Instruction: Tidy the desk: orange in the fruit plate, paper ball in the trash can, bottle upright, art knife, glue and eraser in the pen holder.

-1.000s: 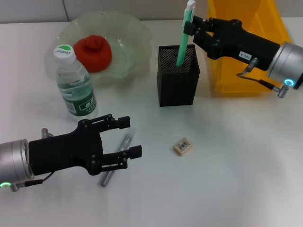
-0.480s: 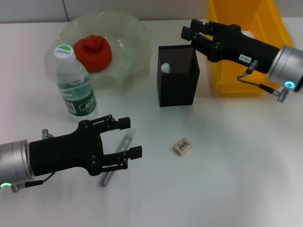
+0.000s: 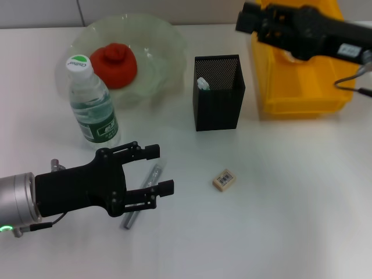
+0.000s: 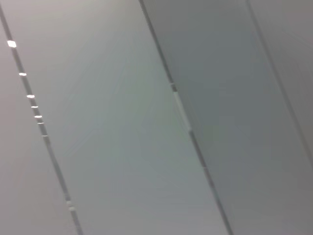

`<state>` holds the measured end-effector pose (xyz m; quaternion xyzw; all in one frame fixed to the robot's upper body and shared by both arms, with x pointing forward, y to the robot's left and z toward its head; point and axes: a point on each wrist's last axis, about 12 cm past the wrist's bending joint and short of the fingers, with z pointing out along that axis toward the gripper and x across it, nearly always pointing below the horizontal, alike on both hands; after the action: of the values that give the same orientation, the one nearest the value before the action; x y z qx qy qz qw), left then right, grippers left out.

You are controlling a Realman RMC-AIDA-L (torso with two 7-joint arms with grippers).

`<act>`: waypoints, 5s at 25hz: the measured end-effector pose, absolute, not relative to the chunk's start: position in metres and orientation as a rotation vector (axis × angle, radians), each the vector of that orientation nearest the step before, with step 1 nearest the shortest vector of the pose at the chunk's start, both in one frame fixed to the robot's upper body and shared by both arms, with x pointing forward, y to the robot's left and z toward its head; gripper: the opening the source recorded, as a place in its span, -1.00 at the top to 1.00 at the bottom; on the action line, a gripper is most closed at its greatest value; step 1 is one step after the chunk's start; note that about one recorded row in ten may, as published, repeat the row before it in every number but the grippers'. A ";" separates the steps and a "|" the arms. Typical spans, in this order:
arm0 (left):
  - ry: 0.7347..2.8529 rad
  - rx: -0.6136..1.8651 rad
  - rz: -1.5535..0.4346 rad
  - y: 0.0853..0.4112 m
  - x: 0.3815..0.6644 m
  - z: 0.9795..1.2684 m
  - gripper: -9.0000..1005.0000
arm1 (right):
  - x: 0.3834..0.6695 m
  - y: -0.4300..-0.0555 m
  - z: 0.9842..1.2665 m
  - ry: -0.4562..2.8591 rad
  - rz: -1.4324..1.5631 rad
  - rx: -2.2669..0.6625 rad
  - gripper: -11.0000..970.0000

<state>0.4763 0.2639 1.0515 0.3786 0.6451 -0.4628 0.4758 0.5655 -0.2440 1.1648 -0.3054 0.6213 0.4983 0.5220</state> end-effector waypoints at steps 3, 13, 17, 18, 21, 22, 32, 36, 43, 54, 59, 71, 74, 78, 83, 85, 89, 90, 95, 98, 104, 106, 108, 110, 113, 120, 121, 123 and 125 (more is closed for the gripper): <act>1.575 0.927 -1.133 0.264 0.476 1.052 -0.57 | 0.560 -0.251 1.183 1.475 1.249 -0.767 0.27; 1.570 0.926 -1.137 0.264 0.476 1.052 -0.57 | 0.558 -0.248 1.215 1.712 1.150 -0.957 0.27; 1.568 0.928 -1.137 0.264 0.476 1.053 -0.57 | 0.560 -0.234 1.227 1.883 1.044 -1.085 0.27; 1.567 0.928 -1.137 0.264 0.477 1.053 -0.57 | 0.560 -0.229 1.231 1.931 1.011 -1.127 0.27; 1.569 0.925 -1.136 0.265 0.476 1.053 -0.57 | 0.560 -0.215 1.241 2.034 0.917 -1.232 0.27; 1.570 0.925 -1.136 0.265 0.476 1.052 -0.57 | 0.562 -0.205 1.241 2.088 0.869 -1.283 0.27; 1.573 0.916 -1.133 0.266 0.475 1.052 -0.57 | 0.569 -0.156 1.223 2.289 0.526 -1.565 -0.07; 1.573 0.915 -1.133 0.266 0.475 1.052 -0.57 | 0.572 -0.140 1.207 2.337 0.408 -1.644 -0.07; 1.573 0.916 -1.134 0.266 0.474 1.052 -0.57 | 0.571 -0.119 1.178 2.332 0.337 -1.740 -0.08; 1.571 0.919 -1.138 0.264 0.475 1.052 -0.57 | 0.570 -0.104 1.150 2.328 0.386 -1.726 -0.30; 1.572 0.916 -1.137 0.265 0.475 1.052 -0.57 | 0.570 -0.103 1.139 2.337 0.368 -1.732 -0.30; 1.576 0.919 -1.136 0.264 0.475 1.051 -0.57 | 0.573 -0.105 1.128 2.357 0.356 -1.692 -0.30; 1.577 0.917 -1.135 0.264 0.474 1.051 -0.57 | 0.574 -0.106 1.127 2.358 0.354 -1.684 -0.30; 1.577 0.918 -1.136 0.264 0.475 1.051 -0.57 | 0.573 -0.106 1.125 2.358 0.351 -1.691 -0.30; 1.576 0.917 -1.135 0.264 0.475 1.051 -0.57 | 0.573 -0.105 1.125 2.357 0.348 -1.693 -0.30; 1.576 0.917 -1.134 0.264 0.475 1.051 -0.57 | 0.573 -0.105 1.125 2.358 0.348 -1.693 -0.30; 1.576 0.917 -1.134 0.264 0.475 1.051 -0.57 | 0.573 -0.106 1.123 2.368 0.353 -1.691 -0.29; 1.575 0.918 -1.135 0.264 0.475 1.051 -0.57 | 0.572 -0.105 1.122 2.374 0.367 -1.689 -0.29; 1.575 0.917 -1.134 0.264 0.475 1.051 -0.56 | 0.572 -0.104 1.122 2.384 0.386 -1.678 -0.29; 1.576 0.916 -1.134 0.264 0.475 1.051 -0.56 | 0.572 -0.104 1.121 2.389 0.386 -1.677 -0.29; 1.577 0.915 -1.134 0.264 0.474 1.051 -0.56 | 0.572 -0.105 1.119 2.405 0.381 -1.679 -0.28; 1.577 0.915 -1.134 0.264 0.474 1.051 -0.56 | 0.572 -0.105 1.119 2.405 0.381 -1.678 -0.24; 1.577 0.916 -1.135 0.264 0.474 1.051 -0.56 | 0.572 -0.105 1.119 2.405 0.381 -1.678 -0.17; 1.577 0.918 -1.136 0.264 0.474 1.051 -0.56 | 0.573 -0.105 1.119 2.404 0.381 -1.678 -0.09; 1.577 0.918 -1.137 0.264 0.474 1.051 -0.56 | 0.573 -0.105 1.119 2.404 0.380 -1.677 -0.06; 1.578 0.913 -1.135 0.264 0.474 1.050 -0.56 | 0.572 -0.104 1.118 2.397 0.368 -1.692 0.05; 1.578 0.913 -1.135 0.264 0.474 1.050 -0.56 | 0.572 -0.104 1.118 2.397 0.368 -1.692 0.06; 1.578 0.914 -1.135 0.264 0.474 1.051 -0.56 | 0.572 -0.104 1.118 2.397 0.367 -1.694 0.07; 1.577 0.913 -1.135 0.264 0.474 1.051 -0.56 | 0.571 -0.104 1.118 2.397 0.367 -1.695 0.08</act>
<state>0.4744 0.2644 1.0506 0.3739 0.6457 -0.4645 0.4770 0.5715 -0.1043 1.1177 -0.5705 0.8069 0.1234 0.0913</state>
